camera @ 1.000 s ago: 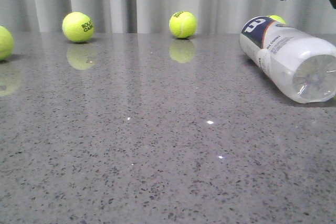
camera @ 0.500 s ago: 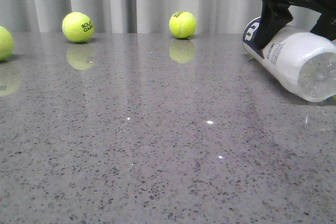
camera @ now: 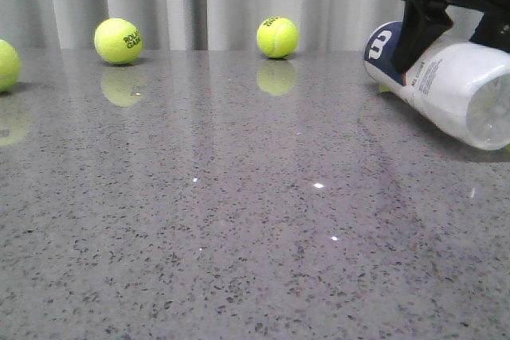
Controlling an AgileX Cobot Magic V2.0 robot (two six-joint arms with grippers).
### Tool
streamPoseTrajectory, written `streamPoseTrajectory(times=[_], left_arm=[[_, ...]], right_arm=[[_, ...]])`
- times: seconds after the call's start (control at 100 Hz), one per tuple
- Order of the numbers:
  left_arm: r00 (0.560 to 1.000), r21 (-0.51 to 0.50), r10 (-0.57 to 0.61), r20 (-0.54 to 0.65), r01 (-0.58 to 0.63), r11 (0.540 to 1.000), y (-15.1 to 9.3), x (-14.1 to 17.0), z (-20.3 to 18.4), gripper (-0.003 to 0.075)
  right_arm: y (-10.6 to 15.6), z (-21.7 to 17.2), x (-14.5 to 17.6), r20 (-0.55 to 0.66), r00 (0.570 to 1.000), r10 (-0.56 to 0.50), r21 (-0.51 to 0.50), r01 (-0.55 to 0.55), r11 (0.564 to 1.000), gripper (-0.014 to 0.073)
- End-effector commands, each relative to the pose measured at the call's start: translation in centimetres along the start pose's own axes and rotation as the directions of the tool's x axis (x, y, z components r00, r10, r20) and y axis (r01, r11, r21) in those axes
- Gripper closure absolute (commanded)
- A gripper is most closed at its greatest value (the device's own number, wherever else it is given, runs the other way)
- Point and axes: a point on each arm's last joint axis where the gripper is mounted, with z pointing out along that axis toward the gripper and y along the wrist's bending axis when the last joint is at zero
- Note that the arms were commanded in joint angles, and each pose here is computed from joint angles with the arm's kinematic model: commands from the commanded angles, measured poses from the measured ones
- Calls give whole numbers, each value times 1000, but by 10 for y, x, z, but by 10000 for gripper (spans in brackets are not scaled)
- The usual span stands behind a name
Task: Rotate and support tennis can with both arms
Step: 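Grasp the tennis can with the right gripper and lift it, then carry the can toward the left gripper and lower it onto the table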
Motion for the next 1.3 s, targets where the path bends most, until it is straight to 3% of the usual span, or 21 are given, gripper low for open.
streamPoseTrajectory(times=[0.0,0.14,0.21,0.35,0.47,0.66,0.8,0.94,1.14,1.29], left_arm=[[998,-9,-13,69,14,1000,-1,7,-2,741],[998,-9,-13,69,14,1000,-1,7,-2,741],[998,-9,-13,69,14,1000,-1,7,-2,741],[998,-9,-13,69,14,1000,-1,7,-2,741],[998,-9,-13,69,14,1000,-1,7,-2,741],[998,-9,-13,69,14,1000,-1,7,-2,741],[998,-9,-13,69,14,1000,-1,7,-2,741],[998,-9,-13,69,14,1000,-1,7,-2,741],[998,-9,-13,69,14,1000,-1,7,-2,741],[998,-9,-13,69,14,1000,-1,7,-2,741]], right_arm=[[11,-46,-24,129,991,-40,-17,43,999,398],[29,-76,-41,137,972,-191,-46,198,979,398],[43,-87,-47,155,939,-308,-56,319,946,398],[72,-96,-52,228,805,-548,-42,571,820,398],[95,-88,-50,267,623,-735,-10,765,644,398],[122,-54,-41,250,277,-928,-14,959,283,398],[138,-26,-34,248,133,-960,-50,991,124,398],[147,-4,-29,245,73,-967,-78,995,55,398],[147,12,-26,231,80,-970,-108,993,56,394],[147,13,-26,230,80,-970,-111,992,56,277]])
